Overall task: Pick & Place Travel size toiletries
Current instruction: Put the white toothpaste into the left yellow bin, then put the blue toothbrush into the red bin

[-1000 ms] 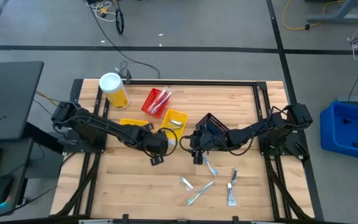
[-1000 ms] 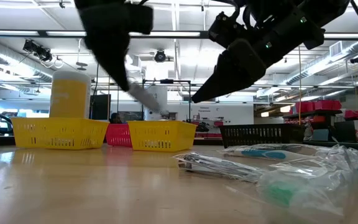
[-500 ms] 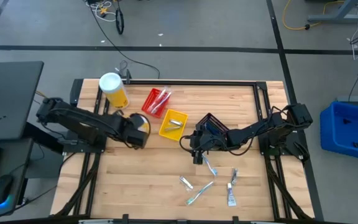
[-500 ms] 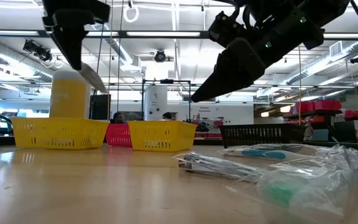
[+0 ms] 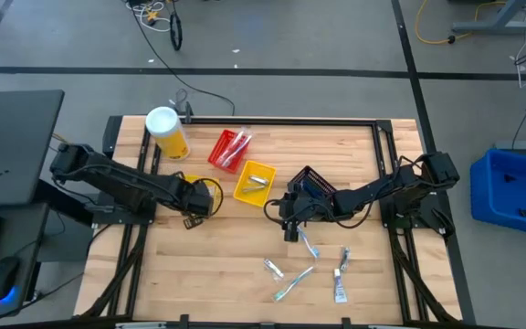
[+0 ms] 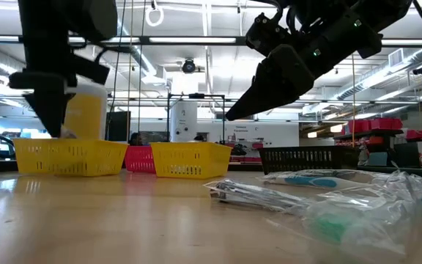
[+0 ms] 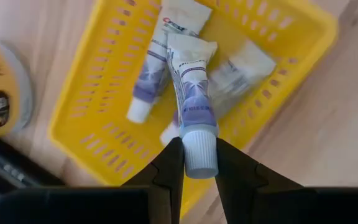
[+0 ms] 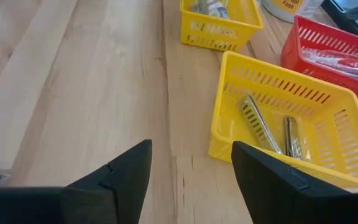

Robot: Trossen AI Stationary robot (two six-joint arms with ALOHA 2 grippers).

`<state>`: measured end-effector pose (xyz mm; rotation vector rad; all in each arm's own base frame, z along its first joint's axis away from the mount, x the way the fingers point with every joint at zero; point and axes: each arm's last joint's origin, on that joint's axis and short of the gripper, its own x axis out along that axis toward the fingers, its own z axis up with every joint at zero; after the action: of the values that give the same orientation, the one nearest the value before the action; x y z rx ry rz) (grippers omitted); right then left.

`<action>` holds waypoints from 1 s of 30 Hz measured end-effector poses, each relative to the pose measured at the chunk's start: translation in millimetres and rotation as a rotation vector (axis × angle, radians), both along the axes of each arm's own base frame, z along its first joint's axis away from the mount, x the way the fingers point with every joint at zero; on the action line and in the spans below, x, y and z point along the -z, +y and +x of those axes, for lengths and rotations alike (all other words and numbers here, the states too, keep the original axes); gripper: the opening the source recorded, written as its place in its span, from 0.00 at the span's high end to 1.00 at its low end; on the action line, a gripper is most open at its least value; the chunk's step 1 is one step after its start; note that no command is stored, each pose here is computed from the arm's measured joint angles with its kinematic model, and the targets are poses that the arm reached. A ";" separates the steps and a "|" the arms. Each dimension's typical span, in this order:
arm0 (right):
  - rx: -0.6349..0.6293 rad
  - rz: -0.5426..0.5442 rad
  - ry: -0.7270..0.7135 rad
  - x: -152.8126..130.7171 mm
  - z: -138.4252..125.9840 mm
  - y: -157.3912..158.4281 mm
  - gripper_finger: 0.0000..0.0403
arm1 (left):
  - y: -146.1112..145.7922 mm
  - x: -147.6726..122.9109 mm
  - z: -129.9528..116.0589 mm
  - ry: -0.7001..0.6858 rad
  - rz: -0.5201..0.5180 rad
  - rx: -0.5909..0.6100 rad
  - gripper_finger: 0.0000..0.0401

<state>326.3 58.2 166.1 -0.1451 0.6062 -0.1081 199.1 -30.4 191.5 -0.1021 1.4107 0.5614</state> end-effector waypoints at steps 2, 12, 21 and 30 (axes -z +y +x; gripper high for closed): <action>0.000 0.000 0.000 0.0 0.0 0.0 0.42 | 3.6 8.2 -1.5 0.008 0.010 0.036 0.79; 0.012 0.019 -0.003 0.0 0.0 0.0 0.37 | 14.6 18.1 -6.3 0.056 0.051 0.073 0.75; 0.010 0.070 -0.004 0.2 0.0 0.9 0.37 | 16.2 17.8 -6.0 0.047 0.076 0.054 0.60; -0.044 0.122 0.081 3.4 -9.1 15.0 0.45 | 14.2 5.7 2.8 0.004 0.060 0.060 0.55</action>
<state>317.2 73.2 162.7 -0.0450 0.6879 -0.0226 201.9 -16.1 185.8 -0.0108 1.3950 0.5539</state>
